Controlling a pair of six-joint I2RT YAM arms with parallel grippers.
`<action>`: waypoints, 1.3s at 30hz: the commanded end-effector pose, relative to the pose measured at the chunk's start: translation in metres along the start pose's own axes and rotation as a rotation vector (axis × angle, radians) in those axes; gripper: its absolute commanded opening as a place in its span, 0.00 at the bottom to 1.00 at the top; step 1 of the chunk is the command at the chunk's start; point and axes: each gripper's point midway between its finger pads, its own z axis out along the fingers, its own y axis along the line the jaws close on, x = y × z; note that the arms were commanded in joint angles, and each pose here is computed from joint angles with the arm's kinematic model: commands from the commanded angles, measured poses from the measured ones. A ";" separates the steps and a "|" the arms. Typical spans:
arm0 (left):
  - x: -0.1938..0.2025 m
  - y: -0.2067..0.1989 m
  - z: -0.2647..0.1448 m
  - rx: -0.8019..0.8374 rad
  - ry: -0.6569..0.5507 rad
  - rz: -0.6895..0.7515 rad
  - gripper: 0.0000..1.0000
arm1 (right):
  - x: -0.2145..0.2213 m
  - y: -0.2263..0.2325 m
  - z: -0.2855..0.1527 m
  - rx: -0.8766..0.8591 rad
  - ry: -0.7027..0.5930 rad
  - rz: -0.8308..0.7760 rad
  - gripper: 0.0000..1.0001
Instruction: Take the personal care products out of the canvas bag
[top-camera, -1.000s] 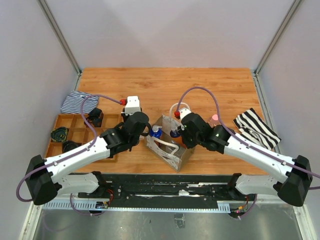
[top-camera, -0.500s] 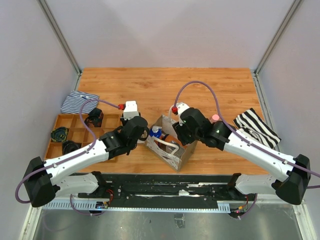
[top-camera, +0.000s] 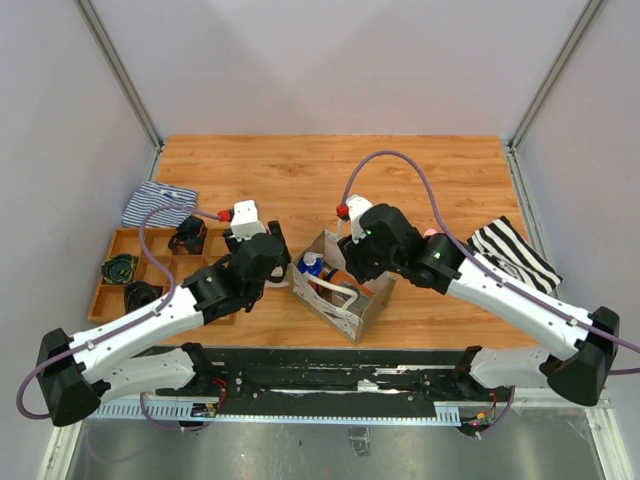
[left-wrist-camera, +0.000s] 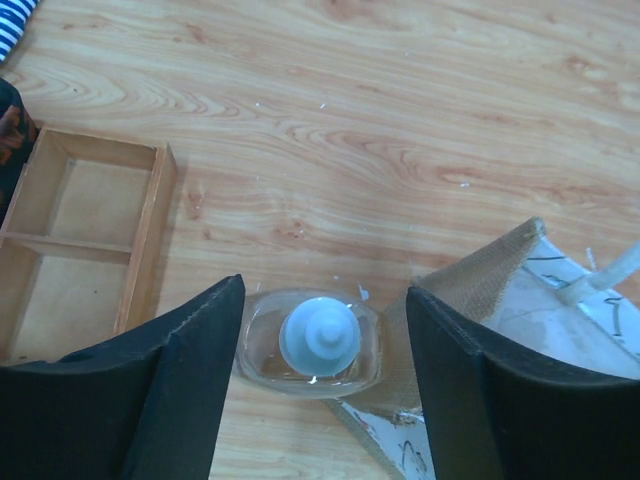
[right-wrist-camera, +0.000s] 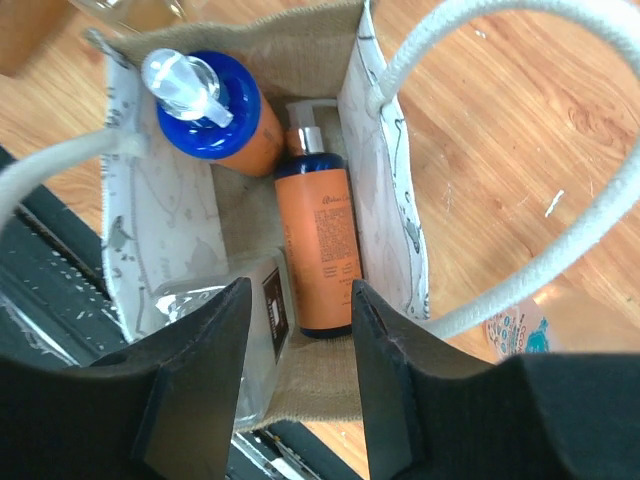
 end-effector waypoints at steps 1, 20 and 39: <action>-0.041 -0.005 -0.014 0.019 -0.063 -0.102 0.72 | -0.023 0.020 -0.029 -0.109 -0.094 0.000 0.46; -0.074 -0.059 -0.024 0.213 -0.040 -0.074 0.75 | 0.065 0.059 0.006 -0.187 0.170 -0.069 0.58; -0.012 -0.119 -0.041 0.416 0.161 0.084 0.59 | -0.082 0.001 -0.078 0.086 -0.197 -0.139 0.01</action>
